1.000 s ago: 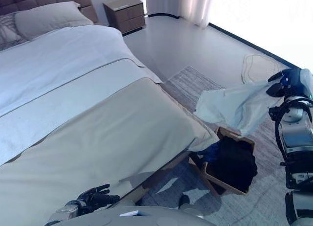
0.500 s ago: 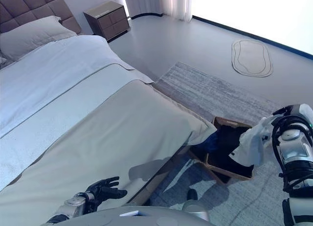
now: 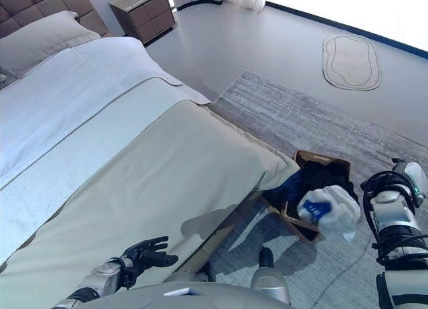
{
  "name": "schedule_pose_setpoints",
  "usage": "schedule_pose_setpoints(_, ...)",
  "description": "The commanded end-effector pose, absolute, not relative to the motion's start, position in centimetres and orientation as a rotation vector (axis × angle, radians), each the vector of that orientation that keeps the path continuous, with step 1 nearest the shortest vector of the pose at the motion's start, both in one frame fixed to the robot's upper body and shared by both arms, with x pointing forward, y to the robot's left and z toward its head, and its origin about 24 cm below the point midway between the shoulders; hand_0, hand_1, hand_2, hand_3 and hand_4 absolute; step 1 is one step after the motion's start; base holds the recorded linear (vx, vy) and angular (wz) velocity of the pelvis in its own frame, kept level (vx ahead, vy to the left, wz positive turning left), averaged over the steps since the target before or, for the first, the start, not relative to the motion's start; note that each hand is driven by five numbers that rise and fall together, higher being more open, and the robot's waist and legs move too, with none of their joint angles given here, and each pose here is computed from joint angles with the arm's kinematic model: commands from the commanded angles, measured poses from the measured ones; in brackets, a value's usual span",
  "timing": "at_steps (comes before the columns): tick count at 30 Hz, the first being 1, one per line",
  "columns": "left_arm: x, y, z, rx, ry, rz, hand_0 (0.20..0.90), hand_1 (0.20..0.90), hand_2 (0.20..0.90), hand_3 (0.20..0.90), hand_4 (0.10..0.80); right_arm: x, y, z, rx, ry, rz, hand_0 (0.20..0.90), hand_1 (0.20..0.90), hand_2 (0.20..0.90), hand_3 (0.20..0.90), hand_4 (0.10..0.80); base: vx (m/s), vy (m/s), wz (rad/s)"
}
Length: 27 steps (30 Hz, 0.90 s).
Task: Pick up the clothes from the bed and place them into the basket
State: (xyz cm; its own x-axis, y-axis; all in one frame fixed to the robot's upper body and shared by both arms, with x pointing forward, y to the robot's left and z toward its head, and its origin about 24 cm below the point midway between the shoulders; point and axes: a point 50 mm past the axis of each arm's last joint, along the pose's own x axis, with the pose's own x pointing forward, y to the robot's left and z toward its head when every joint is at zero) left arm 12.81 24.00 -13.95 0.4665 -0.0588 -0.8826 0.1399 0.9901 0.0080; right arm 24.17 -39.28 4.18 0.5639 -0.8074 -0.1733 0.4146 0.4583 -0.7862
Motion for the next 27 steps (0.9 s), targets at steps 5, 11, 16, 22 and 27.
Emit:
schedule_pose_setpoints(5,13.8,23.6,-13.6,0.115,1.034,-0.160,0.900,0.900,0.900,0.900,0.800,26.1,-37.8,12.3,-0.723,-0.050,-1.020,0.900,0.900,0.900,0.900,0.800,0.026,0.073,-0.01)
schedule_pose_setpoints(11,13.1,23.0,-14.0,0.135,1.043,-0.185,0.900,0.900,0.900,0.900,0.800,25.4,-35.3,4.7,-0.217,0.212,-0.533,0.900,0.900,0.900,0.900,0.800,0.000,0.080,0.00)
schedule_pose_setpoints(16,13.3,23.6,-13.9,0.212,1.049,-0.226,0.900,0.900,0.900,0.900,0.800,20.0,-30.5,-5.2,-0.036,0.561,-0.159,0.900,0.900,0.900,0.900,0.800,-0.010,0.056,0.03)
schedule_pose_setpoints(22,12.1,24.4,-14.5,0.156,1.117,-0.163,0.900,0.900,0.900,0.900,0.800,13.2,-28.4,-12.2,0.052,0.877,-0.212,0.900,0.900,0.900,0.900,0.800,0.021,0.051,0.13)
schedule_pose_setpoints(27,11.2,24.2,-15.0,0.077,1.128,-0.084,0.900,0.900,0.900,0.900,0.800,10.0,-27.1,-14.3,0.085,1.007,-0.296,0.900,0.900,0.900,0.900,0.800,0.022,0.110,0.01)
